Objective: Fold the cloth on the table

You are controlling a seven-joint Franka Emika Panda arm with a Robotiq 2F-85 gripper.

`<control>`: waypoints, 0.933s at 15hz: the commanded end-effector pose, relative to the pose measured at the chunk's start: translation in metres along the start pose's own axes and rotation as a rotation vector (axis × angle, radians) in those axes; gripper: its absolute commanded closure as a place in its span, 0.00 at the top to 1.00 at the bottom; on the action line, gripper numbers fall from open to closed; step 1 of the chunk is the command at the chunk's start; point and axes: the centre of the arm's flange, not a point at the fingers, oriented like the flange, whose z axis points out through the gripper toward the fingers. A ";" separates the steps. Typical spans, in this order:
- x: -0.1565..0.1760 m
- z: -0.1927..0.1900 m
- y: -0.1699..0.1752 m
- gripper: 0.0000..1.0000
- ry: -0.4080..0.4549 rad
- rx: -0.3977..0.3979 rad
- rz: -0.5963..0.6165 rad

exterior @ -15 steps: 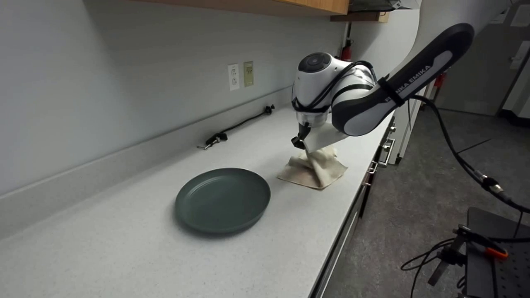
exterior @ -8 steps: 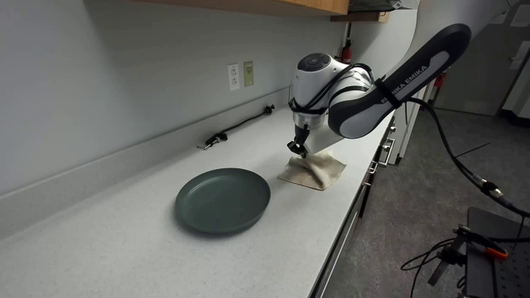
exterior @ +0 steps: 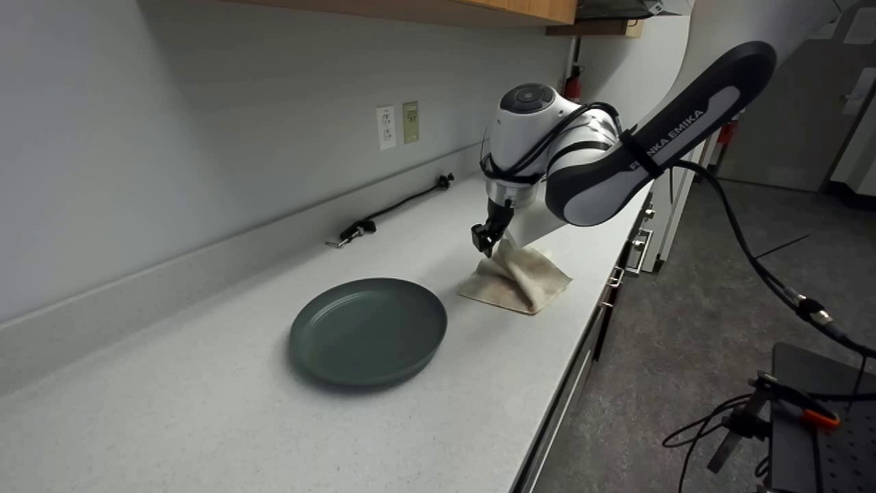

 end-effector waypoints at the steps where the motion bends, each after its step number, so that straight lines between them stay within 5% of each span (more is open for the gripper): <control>1: 0.001 -0.010 0.002 0.99 0.066 0.025 -0.007; 7: -0.010 -0.017 0.018 1.00 0.044 0.051 0.009; 12: -0.038 -0.036 0.045 1.00 -0.123 0.116 0.013; 14: -0.045 -0.045 0.060 1.00 -0.177 0.201 -0.040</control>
